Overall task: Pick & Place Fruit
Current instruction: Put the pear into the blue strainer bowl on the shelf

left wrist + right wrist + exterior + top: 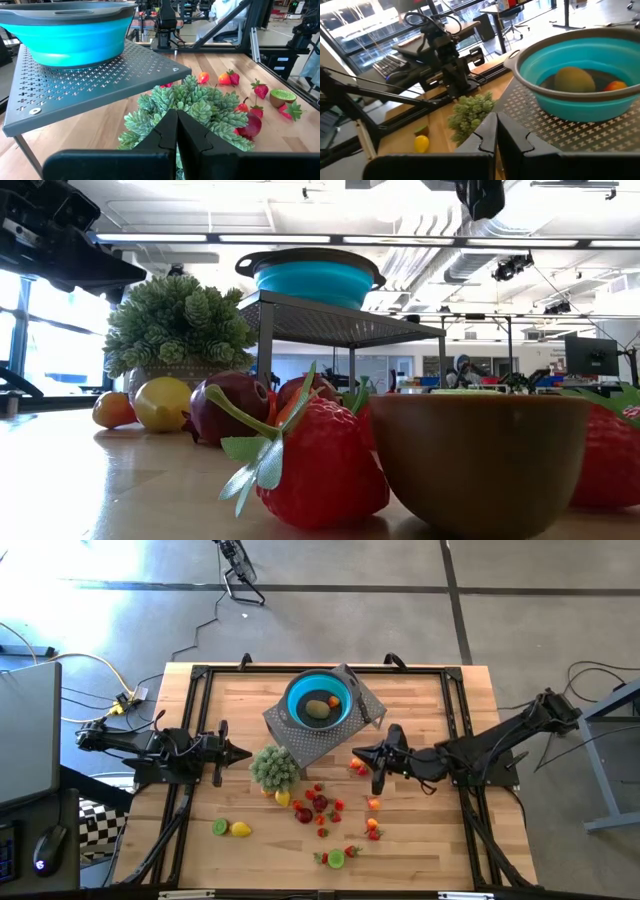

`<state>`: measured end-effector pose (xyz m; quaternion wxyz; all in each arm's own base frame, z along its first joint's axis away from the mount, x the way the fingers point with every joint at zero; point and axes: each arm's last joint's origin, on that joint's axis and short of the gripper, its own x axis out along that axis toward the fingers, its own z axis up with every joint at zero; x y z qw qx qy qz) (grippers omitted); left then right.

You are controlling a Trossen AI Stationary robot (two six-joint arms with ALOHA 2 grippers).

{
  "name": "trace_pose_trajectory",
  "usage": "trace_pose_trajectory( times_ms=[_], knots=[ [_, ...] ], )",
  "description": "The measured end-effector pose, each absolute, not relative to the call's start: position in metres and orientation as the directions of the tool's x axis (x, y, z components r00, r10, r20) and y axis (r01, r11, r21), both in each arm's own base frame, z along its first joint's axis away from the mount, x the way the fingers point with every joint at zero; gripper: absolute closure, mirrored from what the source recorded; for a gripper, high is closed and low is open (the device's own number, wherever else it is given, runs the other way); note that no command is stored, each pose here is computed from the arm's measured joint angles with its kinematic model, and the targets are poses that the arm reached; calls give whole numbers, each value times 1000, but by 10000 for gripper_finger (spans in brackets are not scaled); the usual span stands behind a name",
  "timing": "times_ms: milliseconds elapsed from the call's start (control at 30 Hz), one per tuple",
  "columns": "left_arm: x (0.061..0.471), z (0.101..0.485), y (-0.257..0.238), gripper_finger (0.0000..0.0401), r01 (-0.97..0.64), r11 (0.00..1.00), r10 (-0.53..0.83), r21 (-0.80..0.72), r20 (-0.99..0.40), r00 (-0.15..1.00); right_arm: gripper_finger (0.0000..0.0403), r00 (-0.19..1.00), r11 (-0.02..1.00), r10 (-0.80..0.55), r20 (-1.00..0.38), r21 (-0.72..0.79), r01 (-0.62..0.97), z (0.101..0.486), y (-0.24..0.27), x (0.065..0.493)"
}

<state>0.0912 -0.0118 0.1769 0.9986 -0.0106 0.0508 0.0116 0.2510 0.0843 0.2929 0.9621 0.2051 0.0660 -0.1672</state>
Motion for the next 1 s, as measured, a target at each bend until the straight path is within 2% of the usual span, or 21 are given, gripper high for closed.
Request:
trace_pose_trajectory(
  times_ms=[200, 567, 1000],
  knots=[
    [91, 177, -12, 400, -32, 985, 14, -170, -102, 995, 399, 937, 829, -288, -196, 439, 347, 293, 86, 250],
    [91, 177, -12, 400, -22, 985, 5, -169, -102, 995, 399, 922, 789, -334, -196, 476, 388, 292, 85, 250],
    [91, 177, -12, 400, -27, 977, 5, -210, -102, 995, 399, 922, 821, -332, -198, 421, 386, 292, 85, 250]
  ],
)
